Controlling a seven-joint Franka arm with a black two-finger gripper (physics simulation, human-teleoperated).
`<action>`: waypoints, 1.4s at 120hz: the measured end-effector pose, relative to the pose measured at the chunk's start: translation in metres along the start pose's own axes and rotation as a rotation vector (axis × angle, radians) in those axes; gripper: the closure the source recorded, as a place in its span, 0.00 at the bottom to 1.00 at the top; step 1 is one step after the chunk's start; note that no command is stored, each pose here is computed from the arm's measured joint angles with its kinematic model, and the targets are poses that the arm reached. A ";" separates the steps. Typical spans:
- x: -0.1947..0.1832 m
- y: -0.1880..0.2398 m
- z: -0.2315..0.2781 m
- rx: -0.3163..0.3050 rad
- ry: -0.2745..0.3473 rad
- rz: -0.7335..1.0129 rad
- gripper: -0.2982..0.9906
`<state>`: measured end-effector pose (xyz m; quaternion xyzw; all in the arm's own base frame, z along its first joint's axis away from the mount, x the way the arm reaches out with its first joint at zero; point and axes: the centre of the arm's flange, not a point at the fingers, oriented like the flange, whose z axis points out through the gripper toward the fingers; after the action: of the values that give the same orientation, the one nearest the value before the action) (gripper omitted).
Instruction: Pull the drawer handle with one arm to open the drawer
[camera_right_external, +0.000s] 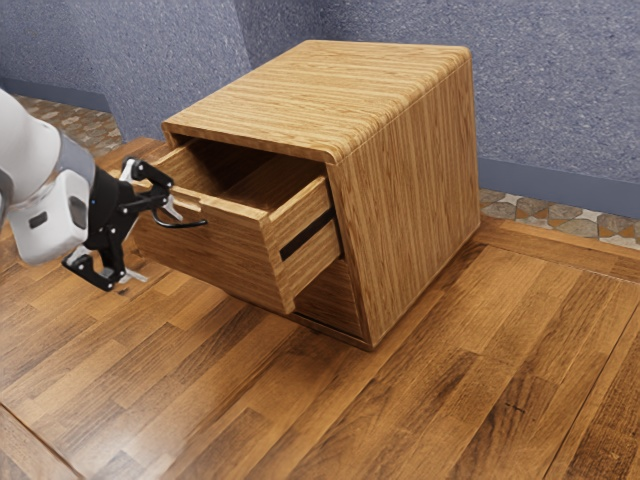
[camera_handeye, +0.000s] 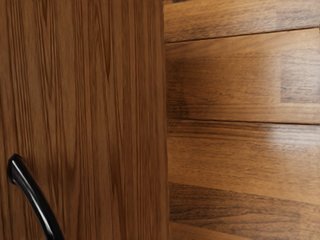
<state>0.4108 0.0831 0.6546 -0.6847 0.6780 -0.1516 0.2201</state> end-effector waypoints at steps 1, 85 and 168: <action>0.000 0.000 0.000 0.000 0.000 0.000 0.27; -0.008 0.023 0.003 -0.011 0.007 -0.024 0.23; -0.005 0.054 -0.015 0.007 0.019 -0.027 0.23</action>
<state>0.3564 0.0877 0.6399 -0.6917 0.6702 -0.1634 0.2139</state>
